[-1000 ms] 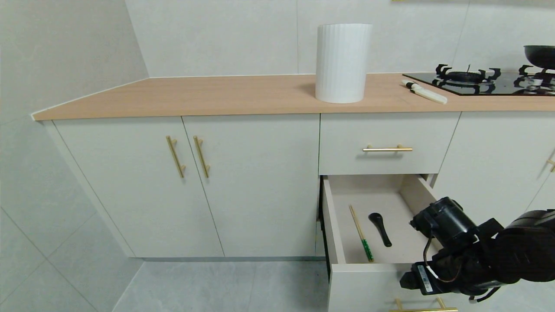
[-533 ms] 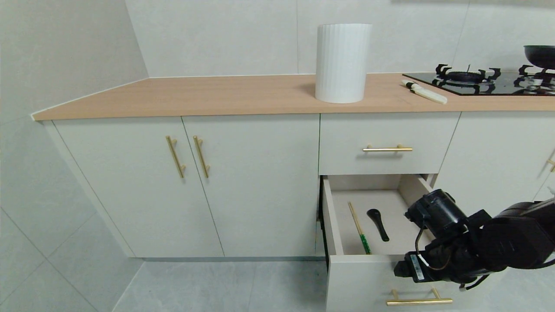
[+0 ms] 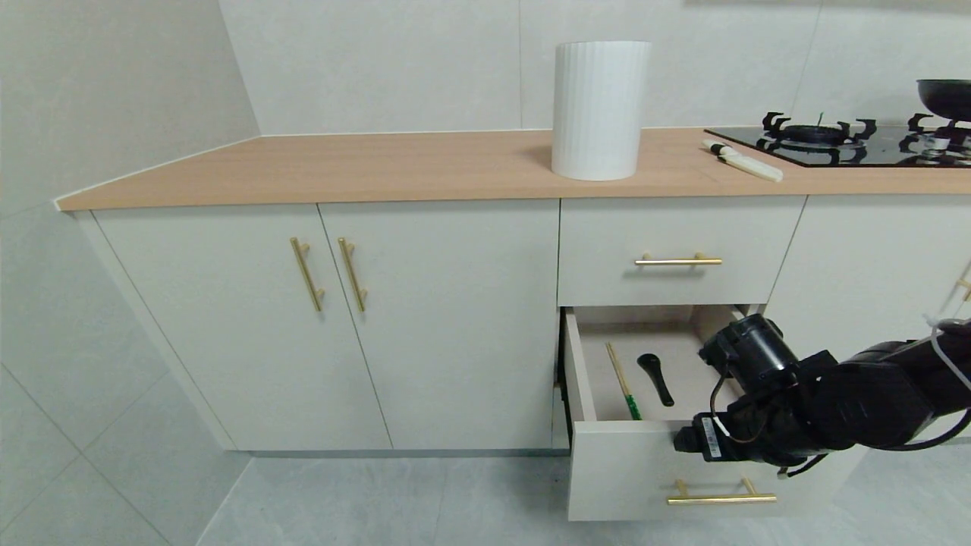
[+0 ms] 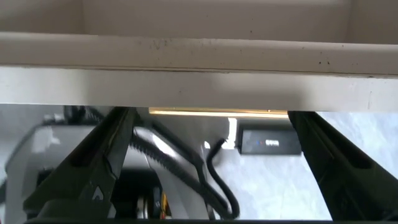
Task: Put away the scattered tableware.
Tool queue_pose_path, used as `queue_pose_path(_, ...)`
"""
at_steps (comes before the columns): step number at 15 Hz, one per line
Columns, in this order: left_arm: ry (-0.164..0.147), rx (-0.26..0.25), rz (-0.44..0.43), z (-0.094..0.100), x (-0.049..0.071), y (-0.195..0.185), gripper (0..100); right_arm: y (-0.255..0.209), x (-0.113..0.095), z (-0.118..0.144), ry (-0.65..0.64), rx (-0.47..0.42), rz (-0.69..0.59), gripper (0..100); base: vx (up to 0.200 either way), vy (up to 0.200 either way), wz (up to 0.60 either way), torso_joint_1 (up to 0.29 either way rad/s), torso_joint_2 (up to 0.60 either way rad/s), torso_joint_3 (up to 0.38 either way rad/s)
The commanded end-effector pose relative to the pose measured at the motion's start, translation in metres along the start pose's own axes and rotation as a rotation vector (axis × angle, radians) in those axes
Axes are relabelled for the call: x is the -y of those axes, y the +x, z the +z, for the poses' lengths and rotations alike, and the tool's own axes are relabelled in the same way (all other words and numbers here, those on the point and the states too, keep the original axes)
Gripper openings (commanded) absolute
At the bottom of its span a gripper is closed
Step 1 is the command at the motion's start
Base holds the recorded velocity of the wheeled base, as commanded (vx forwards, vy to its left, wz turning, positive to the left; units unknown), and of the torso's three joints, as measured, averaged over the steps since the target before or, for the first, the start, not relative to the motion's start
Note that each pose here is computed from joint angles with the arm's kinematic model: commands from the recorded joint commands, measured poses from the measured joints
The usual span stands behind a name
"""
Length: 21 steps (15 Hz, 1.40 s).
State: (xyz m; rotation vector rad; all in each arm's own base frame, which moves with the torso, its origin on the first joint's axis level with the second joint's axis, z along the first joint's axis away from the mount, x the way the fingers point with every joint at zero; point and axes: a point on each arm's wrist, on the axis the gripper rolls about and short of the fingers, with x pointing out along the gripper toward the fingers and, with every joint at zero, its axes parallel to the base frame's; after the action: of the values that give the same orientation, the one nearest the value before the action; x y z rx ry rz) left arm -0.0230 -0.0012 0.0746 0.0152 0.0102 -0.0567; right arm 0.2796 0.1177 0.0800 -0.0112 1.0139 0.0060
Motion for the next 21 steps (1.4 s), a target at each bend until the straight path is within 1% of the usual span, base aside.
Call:
queue_pose_path(1, 0.0, -0.002, 0.0, 0.0, 0.0, 0.0, 100, 0.008, -0.002, 0.003, 0.003, -0.001, -0.002, 100, 0.0, 0.0, 0.0, 0.0, 0.0, 0.0)
queue_pose_path(3, 0.0, 0.0, 0.0, 0.0, 0.0, 0.0, 100, 0.013, -0.005, 0.009, 0.006, 0.011, 0.0, 100, 0.0, 0.0, 0.0, 0.0, 0.0, 0.0)
queue_pose_path(6, 0.0, -0.002, 0.0, 0.0, 0.0, 0.0, 100, 0.022, -0.004, 0.017, 0.017, 0.027, -0.046, 100, 0.0, 0.0, 0.0, 0.0, 0.0, 0.0)
queue_pose_path(8, 0.0, -0.002, 0.0, 0.0, 0.0, 0.0, 100, 0.033, -0.009, 0.024, 0.014, 0.04, -0.048, 100, 0.0, 0.0, 0.0, 0.0, 0.0, 0.0)
queue_pose_path(12, 0.0, -0.002, 0.0, 0.0, 0.0, 0.0, 100, 0.046, -0.009, 0.036, 0.01, 0.106, -0.038, 100, 0.0, 0.0, 0.0, 0.0, 0.0, 0.0)
queue_pose_path(13, 0.0, -0.002, 0.0, 0.0, 0.0, 0.0, 100, 0.053, -0.009, 0.045, 0.018, 0.125, -0.039, 100, 0.0, 0.0, 0.0, 0.0, 0.0, 0.0)
queue_pose_path(15, 0.0, -0.002, 0.0, 0.0, 0.0, 0.0, 100, 0.066, -0.007, 0.052, 0.026, 0.135, -0.043, 100, 0.0, 0.0, 0.0, 0.0, 0.0, 0.0)
queue_pose_path(17, 0.0, -0.002, -0.002, 0.0, 0.0, 0.0, 100, 0.08, -0.004, 0.064, 0.013, 0.202, -0.043, 100, 0.0, 0.0, 0.0, 0.0, 0.0, 0.0)
queue_pose_path(18, 0.0, -0.002, 0.0, 0.0, 0.0, 0.0, 100, 0.085, -0.005, 0.067, 0.019, 0.232, -0.037, 100, 0.0, 0.0, 0.0, 0.0, 0.0, 0.0)
queue_pose_path(19, 0.0, -0.002, 0.0, 0.0, 0.0, 0.0, 100, 0.085, -0.005, 0.067, 0.019, 0.232, -0.037, 100, 0.0, 0.0, 0.0, 0.0, 0.0, 0.0)
queue_pose_path(20, 0.0, 0.0, -0.002, 0.0, 0.0, 0.0, 100, 0.092, -0.005, 0.071, 0.032, 0.278, -0.027, 100, 0.0, 0.0, 0.0, 0.0, 0.0, 0.0)
queue_pose_path(21, 0.0, -0.002, 0.0, 0.0, 0.0, 0.0, 100, 0.099, -0.004, 0.071, 0.04, 0.29, -0.028, 100, 0.0, 0.0, 0.0, 0.0, 0.0, 0.0)
